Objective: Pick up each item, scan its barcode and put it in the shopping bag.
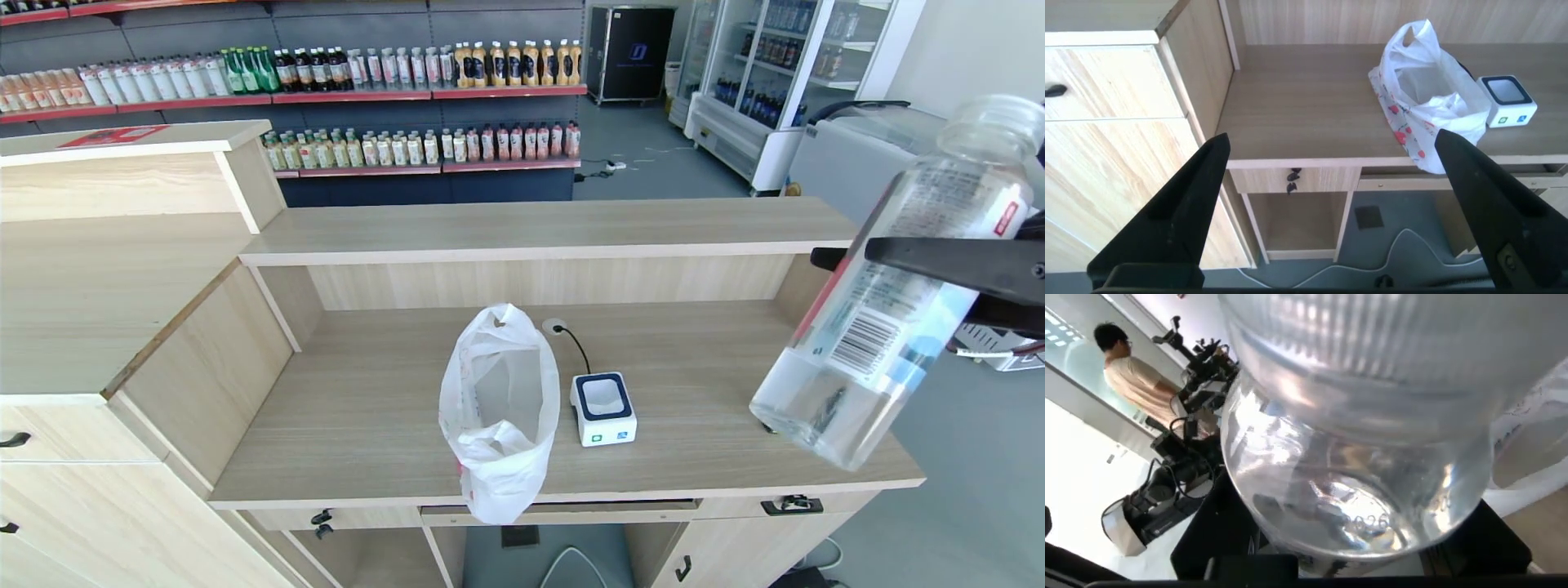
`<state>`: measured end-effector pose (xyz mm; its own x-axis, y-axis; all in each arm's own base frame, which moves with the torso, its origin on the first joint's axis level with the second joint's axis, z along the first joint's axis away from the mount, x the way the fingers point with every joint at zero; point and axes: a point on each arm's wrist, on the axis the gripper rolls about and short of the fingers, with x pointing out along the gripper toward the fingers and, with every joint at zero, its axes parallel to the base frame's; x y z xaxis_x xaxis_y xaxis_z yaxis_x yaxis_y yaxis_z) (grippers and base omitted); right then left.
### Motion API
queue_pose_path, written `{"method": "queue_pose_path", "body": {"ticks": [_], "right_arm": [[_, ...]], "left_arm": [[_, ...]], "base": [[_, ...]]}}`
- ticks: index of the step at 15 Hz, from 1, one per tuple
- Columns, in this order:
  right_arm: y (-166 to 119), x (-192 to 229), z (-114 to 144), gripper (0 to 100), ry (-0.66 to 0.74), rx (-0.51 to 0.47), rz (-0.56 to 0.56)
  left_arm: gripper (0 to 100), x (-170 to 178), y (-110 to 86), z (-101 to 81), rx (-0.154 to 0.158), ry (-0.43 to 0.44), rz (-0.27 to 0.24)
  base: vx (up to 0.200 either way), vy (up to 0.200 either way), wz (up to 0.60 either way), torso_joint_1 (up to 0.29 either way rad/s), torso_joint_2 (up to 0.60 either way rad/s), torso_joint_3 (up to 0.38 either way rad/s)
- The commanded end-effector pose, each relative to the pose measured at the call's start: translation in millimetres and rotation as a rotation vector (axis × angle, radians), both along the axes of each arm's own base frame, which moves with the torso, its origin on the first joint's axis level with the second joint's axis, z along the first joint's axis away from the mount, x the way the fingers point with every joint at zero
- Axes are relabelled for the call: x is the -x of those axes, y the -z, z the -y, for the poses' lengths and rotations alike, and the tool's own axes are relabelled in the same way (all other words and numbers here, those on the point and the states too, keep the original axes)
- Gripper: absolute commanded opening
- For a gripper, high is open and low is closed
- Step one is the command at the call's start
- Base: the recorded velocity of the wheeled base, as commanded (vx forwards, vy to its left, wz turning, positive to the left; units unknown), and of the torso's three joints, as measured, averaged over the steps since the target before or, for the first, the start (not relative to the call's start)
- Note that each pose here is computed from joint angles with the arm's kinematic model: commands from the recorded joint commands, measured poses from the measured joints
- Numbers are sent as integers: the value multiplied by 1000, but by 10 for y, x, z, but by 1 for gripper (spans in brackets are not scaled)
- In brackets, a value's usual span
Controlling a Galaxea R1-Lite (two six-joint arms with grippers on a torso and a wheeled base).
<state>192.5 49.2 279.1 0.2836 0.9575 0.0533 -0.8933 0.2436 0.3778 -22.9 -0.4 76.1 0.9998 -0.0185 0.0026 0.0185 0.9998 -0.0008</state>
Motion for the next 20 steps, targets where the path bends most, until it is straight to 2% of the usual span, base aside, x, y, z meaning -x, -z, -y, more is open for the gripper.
{"method": "queue_pose_path", "body": {"ticks": [1,6,12,20], "right_arm": [[-11,78,-47,0,-30,-2,12],[-62,218,-135,0,-127,-7,56],[-80,61,-232,0,-189,-32,96],[-42,-53,-288,0,-318,-27,243]], "left_arm": [[100,0,0,0,1,0,1],[100,0,0,0,1,0,1],[100,0,0,0,1,0,1],[100,0,0,0,1,0,1]], "base": [[0,0,0,0,0,0],[0,0,0,0,0,0],[0,0,0,0,0,0],[0,0,0,0,0,0]]}}
